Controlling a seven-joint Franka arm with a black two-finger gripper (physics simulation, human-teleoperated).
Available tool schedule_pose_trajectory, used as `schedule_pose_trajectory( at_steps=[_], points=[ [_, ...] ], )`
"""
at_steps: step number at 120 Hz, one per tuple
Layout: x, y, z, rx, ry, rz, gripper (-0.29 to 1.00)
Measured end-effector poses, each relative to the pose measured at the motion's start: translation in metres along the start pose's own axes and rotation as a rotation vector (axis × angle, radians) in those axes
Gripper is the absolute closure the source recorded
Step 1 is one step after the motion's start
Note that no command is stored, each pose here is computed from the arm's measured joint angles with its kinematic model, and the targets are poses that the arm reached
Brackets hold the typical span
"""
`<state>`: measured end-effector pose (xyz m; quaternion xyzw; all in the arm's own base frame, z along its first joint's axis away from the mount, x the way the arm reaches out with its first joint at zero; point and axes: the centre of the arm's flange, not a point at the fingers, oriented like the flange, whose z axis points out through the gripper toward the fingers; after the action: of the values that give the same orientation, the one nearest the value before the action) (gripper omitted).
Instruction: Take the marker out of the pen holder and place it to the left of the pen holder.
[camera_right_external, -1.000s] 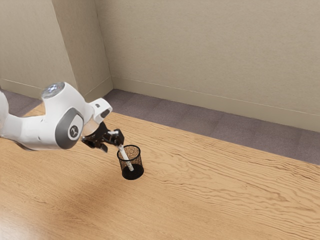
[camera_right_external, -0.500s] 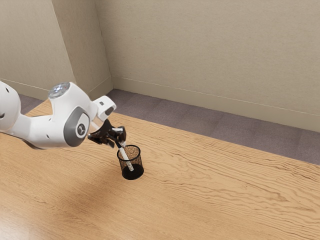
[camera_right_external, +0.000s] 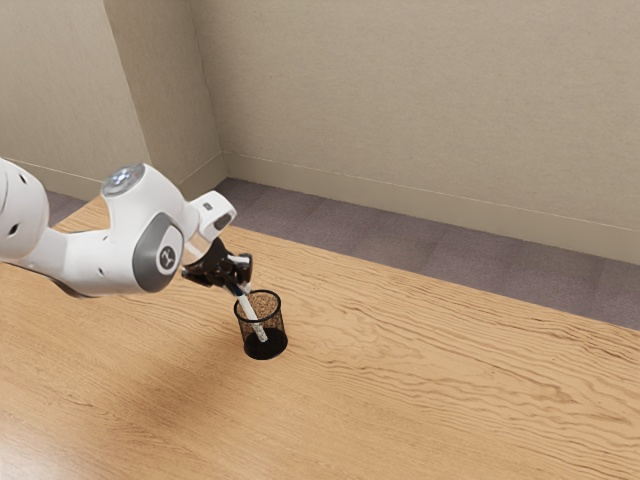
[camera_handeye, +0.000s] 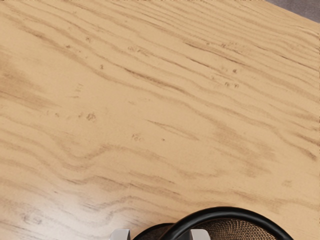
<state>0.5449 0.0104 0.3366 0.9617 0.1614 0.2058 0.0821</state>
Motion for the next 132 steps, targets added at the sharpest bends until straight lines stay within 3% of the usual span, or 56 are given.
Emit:
schedule_pose_trajectory(
  at_steps=[62, 92, 112, 132],
  points=[
    [0.005, 0.007, -0.006, -0.011, 0.016, 0.014, 0.69],
    [0.028, 0.021, -0.086, -0.056, 0.137, 0.025, 0.71],
    [0.086, -0.043, -0.125, -0.054, 0.189, -0.151, 0.71],
    [0.115, -0.149, -0.076, -0.091, 0.099, -0.441, 0.7]
  ],
)
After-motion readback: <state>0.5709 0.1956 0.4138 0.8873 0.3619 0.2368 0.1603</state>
